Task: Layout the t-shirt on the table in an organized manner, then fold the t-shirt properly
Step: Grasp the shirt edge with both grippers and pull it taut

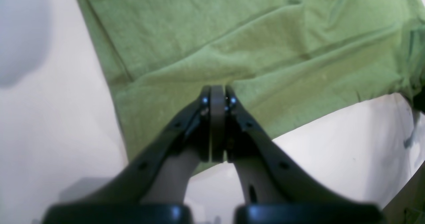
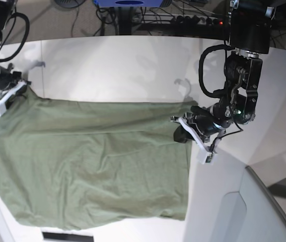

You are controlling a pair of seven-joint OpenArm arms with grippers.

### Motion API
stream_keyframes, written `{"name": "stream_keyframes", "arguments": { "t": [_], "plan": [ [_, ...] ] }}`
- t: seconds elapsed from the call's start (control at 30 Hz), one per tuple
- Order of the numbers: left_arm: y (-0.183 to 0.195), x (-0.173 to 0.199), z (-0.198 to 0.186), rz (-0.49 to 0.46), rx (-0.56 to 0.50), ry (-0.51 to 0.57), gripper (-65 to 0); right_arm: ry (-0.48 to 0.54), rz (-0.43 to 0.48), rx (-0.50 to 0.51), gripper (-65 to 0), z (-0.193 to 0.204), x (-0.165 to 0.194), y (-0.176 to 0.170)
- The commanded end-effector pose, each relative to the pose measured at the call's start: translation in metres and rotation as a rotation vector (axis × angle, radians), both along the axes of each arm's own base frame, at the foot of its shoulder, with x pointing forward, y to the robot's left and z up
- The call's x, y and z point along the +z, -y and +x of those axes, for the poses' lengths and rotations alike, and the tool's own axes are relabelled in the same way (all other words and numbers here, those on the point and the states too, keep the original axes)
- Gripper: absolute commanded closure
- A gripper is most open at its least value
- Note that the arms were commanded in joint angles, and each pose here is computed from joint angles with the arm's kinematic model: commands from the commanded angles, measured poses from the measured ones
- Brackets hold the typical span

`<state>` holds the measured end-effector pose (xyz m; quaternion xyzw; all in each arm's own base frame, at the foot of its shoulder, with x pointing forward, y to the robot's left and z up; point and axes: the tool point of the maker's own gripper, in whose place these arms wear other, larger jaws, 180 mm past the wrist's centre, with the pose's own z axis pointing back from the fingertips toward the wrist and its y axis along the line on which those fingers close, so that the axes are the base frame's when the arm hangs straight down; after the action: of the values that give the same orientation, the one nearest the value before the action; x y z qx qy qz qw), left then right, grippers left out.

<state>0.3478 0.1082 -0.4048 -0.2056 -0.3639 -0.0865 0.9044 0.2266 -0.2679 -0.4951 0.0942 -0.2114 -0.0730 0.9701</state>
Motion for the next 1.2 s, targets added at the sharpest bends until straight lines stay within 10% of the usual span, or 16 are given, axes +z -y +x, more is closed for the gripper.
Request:
{"name": "stream_keyframes", "arguments": {
  "t": [0.0,0.47,1.17],
  "plan": [
    [-0.001,0.015,0.011,-0.012,0.006,0.05,0.0,-0.01,-0.026,0.006,-1.2,0.001,0.005,0.008],
    [0.035,-0.014,-0.01,-0.064,-0.037,0.019,0.0,0.109,-0.139,0.073,-1.2,0.028,0.074,-0.001],
    [-0.014,-0.086,-0.048,0.009,0.04,-0.056,0.0,-0.033,-0.016,-0.027,-1.2,-0.011,-0.003,0.0]
  ]
}}
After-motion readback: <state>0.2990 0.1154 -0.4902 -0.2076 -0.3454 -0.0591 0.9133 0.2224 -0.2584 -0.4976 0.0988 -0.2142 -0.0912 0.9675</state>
